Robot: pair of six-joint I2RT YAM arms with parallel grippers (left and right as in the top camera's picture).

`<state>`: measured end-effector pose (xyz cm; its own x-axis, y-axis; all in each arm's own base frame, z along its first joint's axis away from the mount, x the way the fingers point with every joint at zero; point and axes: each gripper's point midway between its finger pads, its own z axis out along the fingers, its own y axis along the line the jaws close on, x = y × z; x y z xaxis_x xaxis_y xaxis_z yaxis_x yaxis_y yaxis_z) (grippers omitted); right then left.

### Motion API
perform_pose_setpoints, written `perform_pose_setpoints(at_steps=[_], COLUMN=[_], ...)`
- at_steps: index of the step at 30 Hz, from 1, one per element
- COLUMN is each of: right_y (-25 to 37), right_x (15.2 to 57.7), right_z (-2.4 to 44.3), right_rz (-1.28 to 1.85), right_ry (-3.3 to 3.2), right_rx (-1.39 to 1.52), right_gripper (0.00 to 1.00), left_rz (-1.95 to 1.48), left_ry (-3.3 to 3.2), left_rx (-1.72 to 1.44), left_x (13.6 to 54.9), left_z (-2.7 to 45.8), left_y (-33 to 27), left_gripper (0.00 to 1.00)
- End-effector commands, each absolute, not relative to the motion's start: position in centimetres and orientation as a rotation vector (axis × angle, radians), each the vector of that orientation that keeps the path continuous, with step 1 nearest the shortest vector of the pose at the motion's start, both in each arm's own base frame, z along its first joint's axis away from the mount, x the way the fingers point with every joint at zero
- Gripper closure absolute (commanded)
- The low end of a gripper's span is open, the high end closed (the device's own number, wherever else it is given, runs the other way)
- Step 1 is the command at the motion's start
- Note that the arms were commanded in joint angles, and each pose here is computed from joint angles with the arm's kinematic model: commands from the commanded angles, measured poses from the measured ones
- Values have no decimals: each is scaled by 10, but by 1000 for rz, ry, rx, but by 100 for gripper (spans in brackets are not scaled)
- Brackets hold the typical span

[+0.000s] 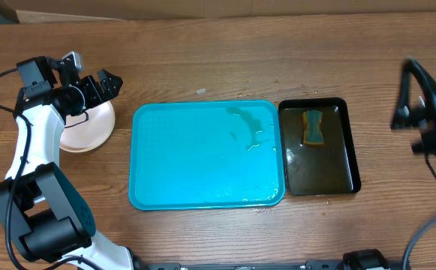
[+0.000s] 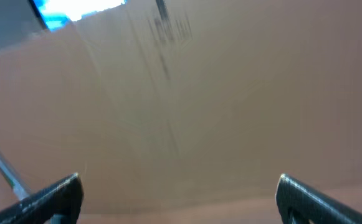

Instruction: Clean dirty plates on tray and stack at the side

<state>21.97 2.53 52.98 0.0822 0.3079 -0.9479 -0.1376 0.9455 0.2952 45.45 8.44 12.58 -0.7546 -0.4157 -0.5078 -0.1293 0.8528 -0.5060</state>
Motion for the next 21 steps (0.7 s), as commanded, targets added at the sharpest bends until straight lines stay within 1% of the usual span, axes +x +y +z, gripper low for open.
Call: perform_pose_setpoints(at_steps=[1, 5, 8, 11, 21], right_y=[21, 18, 15, 15, 17], right_x=[210, 192, 188, 192, 210], right_z=[494, 461, 428, 391, 318], right_rz=[291, 299, 289, 281, 289], right_ry=[1382, 1222, 1148, 1110, 1078], right_rx=[113, 97, 89, 71, 58], right_gripper=[0, 0, 0, 0, 0], left_rz=[-575, -575, -575, -575, -575], left_ry=[2376, 2376, 2376, 2376, 2376], left_rx=[-352, -352, -352, -352, -352], left_x=[460, 460, 460, 460, 460], left_z=[134, 134, 134, 134, 134], left_y=[85, 85, 85, 85, 85], left_gripper=[0, 0, 0, 0, 0])
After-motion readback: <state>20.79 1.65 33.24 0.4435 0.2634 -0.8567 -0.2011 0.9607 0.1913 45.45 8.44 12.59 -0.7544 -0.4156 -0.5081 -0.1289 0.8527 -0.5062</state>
